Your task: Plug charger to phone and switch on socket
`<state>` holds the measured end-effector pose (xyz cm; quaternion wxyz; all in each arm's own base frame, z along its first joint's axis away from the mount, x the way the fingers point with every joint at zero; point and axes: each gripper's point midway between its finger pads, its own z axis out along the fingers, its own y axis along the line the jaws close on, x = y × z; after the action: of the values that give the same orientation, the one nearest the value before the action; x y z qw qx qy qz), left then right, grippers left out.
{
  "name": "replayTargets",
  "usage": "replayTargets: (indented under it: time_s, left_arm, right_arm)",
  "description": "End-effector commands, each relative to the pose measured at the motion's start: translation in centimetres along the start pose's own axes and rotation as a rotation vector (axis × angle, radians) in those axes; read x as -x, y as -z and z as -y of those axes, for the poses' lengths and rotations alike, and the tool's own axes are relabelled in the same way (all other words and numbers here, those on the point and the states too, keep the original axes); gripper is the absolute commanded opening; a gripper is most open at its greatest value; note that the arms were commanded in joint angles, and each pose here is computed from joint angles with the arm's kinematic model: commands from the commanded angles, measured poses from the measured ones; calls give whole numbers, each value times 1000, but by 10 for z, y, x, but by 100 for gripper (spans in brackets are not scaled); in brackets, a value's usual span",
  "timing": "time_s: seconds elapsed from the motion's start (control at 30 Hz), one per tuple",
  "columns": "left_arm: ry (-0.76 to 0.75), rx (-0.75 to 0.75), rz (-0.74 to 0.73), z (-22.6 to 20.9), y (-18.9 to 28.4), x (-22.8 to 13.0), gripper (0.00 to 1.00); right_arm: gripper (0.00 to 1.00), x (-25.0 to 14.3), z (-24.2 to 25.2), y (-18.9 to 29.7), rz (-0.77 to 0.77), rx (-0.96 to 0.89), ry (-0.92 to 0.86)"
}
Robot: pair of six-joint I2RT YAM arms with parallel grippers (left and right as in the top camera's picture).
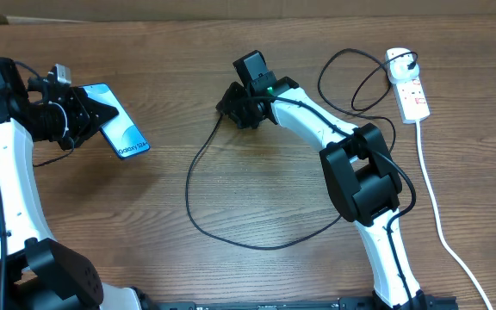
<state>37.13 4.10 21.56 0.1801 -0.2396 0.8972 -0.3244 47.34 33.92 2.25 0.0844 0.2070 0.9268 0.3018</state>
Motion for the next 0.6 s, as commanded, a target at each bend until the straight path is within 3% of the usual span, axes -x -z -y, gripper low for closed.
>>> replayTargets:
  time_s: [0.0, 0.4, 0.57]
  left_arm:
    - [-39, -27, 1, 10, 2, -1, 4]
    - [-39, -27, 1, 10, 2, -1, 4]
    - [-39, -27, 1, 10, 2, -1, 4]
  right_arm:
    - [37, 5, -2, -5, 14, 8, -4]
    - [35, -7, 9, -25, -32, -6, -28]
    - [24, -7, 10, -26, -33, -7, -29]
